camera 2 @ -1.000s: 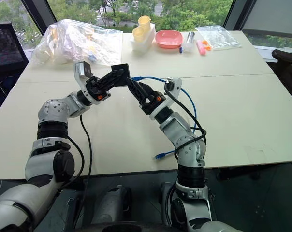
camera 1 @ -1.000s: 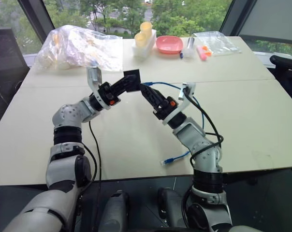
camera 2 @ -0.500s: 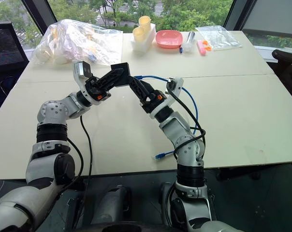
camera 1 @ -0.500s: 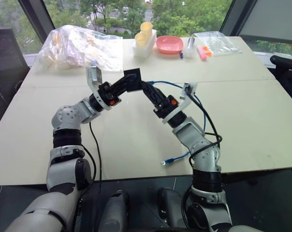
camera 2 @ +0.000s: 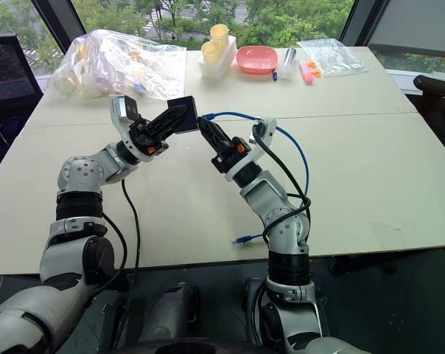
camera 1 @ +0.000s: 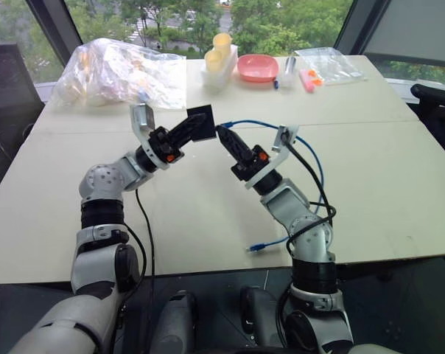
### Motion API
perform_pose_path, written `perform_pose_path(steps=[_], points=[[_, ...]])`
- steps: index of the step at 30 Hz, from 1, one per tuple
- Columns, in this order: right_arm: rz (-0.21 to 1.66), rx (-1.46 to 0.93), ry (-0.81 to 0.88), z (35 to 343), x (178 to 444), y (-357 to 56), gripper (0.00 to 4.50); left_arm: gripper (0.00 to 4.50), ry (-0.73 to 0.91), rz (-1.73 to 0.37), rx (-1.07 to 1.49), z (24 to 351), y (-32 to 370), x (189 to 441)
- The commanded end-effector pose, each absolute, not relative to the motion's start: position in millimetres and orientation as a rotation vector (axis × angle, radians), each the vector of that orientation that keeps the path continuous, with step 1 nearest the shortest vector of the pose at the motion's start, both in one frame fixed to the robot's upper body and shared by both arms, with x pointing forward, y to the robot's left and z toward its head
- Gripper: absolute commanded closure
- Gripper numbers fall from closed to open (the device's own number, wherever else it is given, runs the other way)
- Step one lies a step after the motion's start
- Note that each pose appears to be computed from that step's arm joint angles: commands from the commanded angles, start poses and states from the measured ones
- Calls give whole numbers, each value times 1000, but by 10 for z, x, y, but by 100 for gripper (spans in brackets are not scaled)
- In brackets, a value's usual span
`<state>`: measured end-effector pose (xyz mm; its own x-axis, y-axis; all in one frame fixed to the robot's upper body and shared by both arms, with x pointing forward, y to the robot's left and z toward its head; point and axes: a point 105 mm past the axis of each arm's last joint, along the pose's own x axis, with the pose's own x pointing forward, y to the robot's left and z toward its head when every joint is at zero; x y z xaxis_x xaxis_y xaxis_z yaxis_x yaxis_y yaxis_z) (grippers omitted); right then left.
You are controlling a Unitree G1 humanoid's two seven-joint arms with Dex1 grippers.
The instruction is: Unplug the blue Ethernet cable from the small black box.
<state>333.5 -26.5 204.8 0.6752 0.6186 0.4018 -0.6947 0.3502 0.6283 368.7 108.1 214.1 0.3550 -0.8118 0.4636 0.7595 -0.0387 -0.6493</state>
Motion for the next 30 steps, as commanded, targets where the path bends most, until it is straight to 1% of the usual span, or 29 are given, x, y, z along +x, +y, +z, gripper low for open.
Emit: perform_pose_path(steps=[1, 4, 6, 8, 11, 15, 18, 19, 21, 24, 25, 27, 29, 30], points=[[761, 909, -162, 2126, 3426, -446, 448, 397, 38, -1264, -932, 2219, 1175, 3660], [562, 986, -247, 2150, 3606, -1003, 448, 397, 37, -1224, -908, 2229, 1429, 3640], [484, 994, -280, 2144, 3657, -1256, 448, 397, 42, -1216, -896, 2241, 1546, 3610], [441, 972, -292, 2128, 3682, -1416, 448, 397, 45, -1214, -874, 2265, 1641, 3574], [443, 949, -285, 2127, 3693, -1428, 448, 397, 47, -1204, -850, 2278, 1671, 3577], [482, 901, -267, 2128, 3703, -1320, 448, 397, 32, -1197, -854, 2293, 1645, 3614], [482, 919, -266, 2130, 3714, -1296, 448, 397, 17, -1178, -829, 2284, 1579, 3656], [471, 919, -260, 2116, 3727, -1308, 448, 397, 7, -1127, -771, 2248, 1550, 3724], [424, 844, -192, 1991, 3793, -1339, 448, 397, -11, -953, -516, 2103, 1452, 3947], [301, 693, -53, 1715, 3962, -1468, 448, 397, -81, -890, -217, 2038, 1213, 4053], [256, 646, -12, 1634, 4020, -1535, 448, 397, -116, -872, -147, 2042, 1130, 4084], [186, 579, 71, 1497, 4115, -1647, 448, 397, -170, -827, -90, 2048, 1028, 4149], [113, 498, 145, 1376, 4207, -1797, 448, 397, -202, -806, -2, 1962, 838, 4183], [89, 462, 162, 1348, 4237, -1856, 408, 397, -215, -793, 29, 1927, 763, 4198]])
